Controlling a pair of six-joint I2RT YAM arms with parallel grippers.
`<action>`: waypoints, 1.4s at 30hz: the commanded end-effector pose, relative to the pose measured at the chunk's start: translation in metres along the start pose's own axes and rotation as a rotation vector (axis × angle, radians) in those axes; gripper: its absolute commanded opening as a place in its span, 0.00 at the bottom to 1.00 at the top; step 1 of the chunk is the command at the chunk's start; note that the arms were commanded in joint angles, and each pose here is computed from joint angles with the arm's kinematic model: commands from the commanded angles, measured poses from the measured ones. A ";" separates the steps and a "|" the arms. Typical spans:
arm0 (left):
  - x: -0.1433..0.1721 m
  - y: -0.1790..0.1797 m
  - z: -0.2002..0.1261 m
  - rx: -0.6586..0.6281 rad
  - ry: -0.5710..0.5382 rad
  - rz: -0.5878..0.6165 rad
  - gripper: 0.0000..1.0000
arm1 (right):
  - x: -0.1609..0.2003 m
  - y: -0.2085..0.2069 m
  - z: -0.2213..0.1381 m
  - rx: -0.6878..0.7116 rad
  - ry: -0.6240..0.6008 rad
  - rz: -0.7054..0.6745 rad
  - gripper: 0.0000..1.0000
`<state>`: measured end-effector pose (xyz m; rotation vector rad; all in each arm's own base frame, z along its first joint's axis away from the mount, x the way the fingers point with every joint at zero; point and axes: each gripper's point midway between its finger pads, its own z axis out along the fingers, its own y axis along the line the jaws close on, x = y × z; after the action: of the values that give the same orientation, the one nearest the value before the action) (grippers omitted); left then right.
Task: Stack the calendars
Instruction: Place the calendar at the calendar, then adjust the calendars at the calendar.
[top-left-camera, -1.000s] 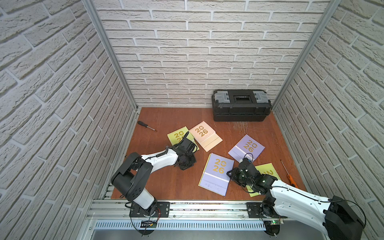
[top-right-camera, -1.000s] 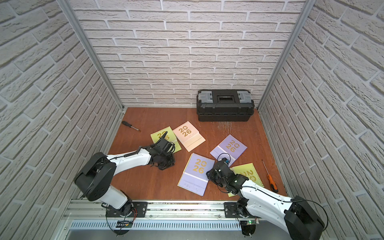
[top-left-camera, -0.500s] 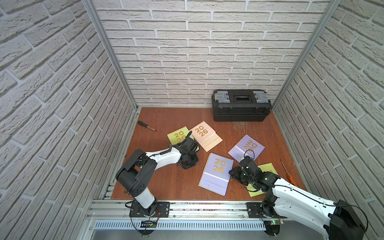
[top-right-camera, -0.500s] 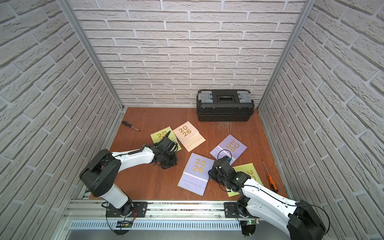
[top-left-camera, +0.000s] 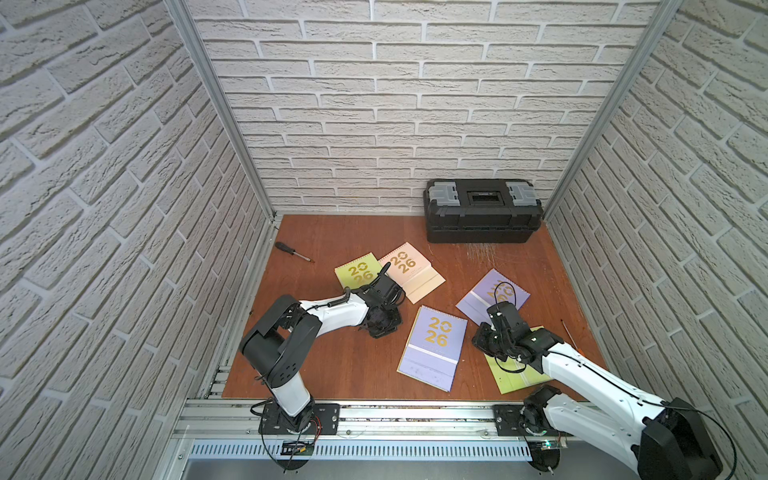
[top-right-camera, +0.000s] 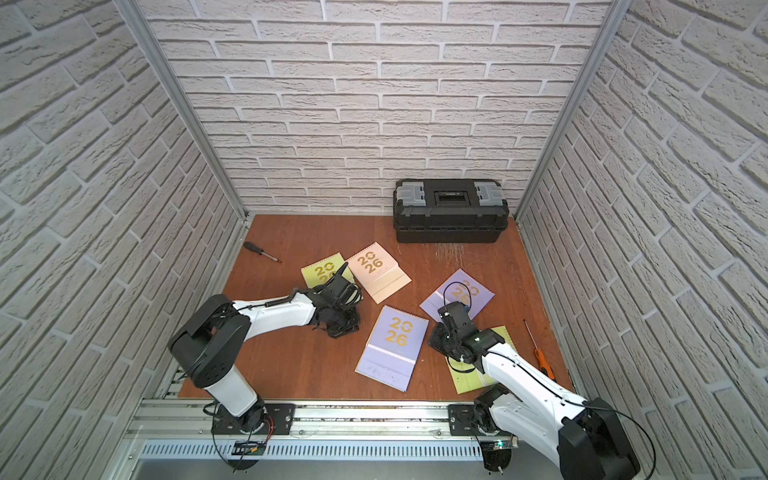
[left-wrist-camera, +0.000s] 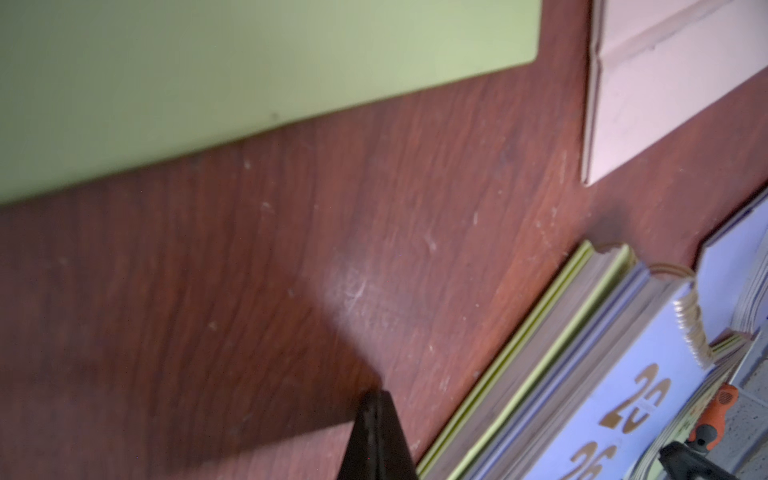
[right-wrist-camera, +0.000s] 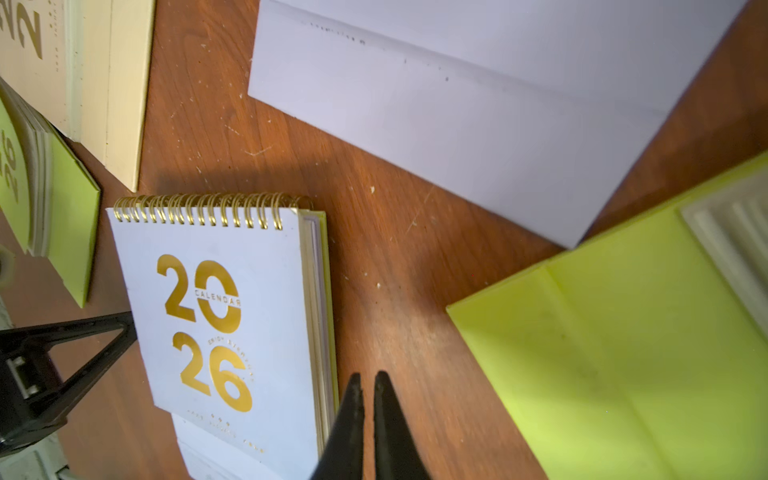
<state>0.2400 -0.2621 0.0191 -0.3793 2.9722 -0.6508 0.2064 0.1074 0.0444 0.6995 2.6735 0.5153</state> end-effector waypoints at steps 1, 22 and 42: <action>0.003 -0.006 0.005 0.009 0.011 -0.004 0.00 | -0.005 0.009 0.001 -0.021 0.034 -0.068 0.07; 0.032 -0.003 0.014 0.001 0.049 -0.010 0.00 | -0.022 0.024 0.042 -0.062 0.181 -0.120 0.03; 0.050 0.001 0.013 0.005 0.056 -0.037 0.00 | -0.026 0.043 0.057 -0.140 0.251 -0.154 0.03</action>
<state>0.2083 -0.2918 0.0183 -0.3798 2.9699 -0.7584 0.2593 0.1369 0.0133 0.4566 2.8795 0.7326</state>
